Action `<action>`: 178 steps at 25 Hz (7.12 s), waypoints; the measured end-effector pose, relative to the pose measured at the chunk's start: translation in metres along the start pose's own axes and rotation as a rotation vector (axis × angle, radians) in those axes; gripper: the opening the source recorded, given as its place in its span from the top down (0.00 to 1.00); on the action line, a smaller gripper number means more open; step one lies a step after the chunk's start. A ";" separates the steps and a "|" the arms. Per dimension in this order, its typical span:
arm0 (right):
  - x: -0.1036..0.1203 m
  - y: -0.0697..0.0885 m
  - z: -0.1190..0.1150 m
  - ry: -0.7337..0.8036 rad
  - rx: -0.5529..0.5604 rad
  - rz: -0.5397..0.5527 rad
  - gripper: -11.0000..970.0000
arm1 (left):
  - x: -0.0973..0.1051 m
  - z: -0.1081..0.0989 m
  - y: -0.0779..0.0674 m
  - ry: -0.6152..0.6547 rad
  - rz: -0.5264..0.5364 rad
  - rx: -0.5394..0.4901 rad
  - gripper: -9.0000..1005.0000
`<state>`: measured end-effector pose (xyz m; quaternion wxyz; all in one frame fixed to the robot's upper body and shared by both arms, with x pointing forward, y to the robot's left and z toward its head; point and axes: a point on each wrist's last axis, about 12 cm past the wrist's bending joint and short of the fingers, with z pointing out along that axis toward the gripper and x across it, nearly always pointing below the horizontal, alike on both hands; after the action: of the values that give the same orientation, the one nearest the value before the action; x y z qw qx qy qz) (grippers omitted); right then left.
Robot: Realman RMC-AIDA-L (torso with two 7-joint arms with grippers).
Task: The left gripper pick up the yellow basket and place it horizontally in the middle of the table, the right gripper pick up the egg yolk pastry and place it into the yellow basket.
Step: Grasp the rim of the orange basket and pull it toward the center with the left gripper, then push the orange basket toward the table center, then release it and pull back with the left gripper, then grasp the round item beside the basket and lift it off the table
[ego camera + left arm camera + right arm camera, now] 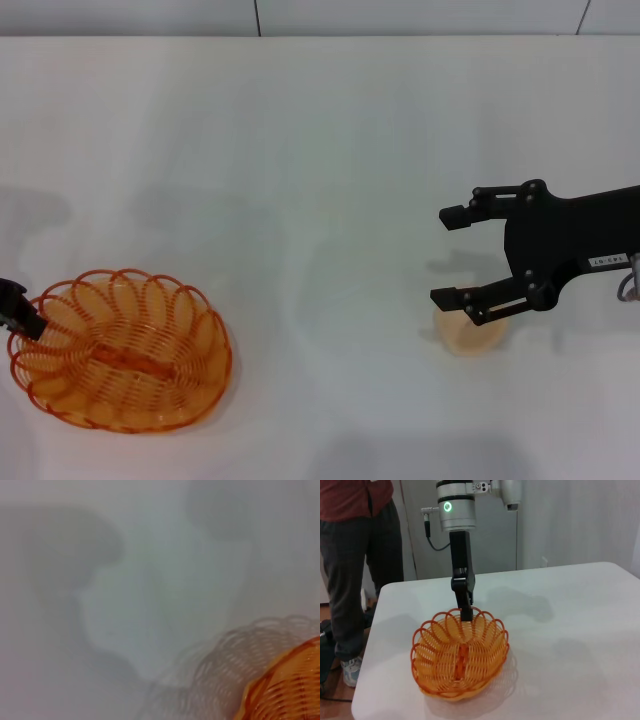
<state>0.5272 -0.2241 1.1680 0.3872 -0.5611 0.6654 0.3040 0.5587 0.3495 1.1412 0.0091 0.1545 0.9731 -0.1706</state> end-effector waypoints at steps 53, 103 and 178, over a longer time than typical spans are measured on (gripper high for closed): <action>-0.001 0.001 0.000 0.000 -0.006 0.002 0.11 | -0.042 0.009 -0.029 -0.219 -0.223 0.179 0.90; -0.012 0.007 0.001 -0.006 -0.063 -0.045 0.11 | -0.077 0.052 -0.068 -0.202 -0.217 0.269 0.84; 0.028 -0.010 0.019 0.221 0.088 0.144 0.14 | -0.072 0.000 -0.079 -0.485 0.898 0.185 0.12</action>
<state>0.5386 -0.2244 1.1351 0.3129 -0.5246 0.7552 0.2378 0.6030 0.2575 1.1720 0.2931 0.5129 0.7617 -0.2663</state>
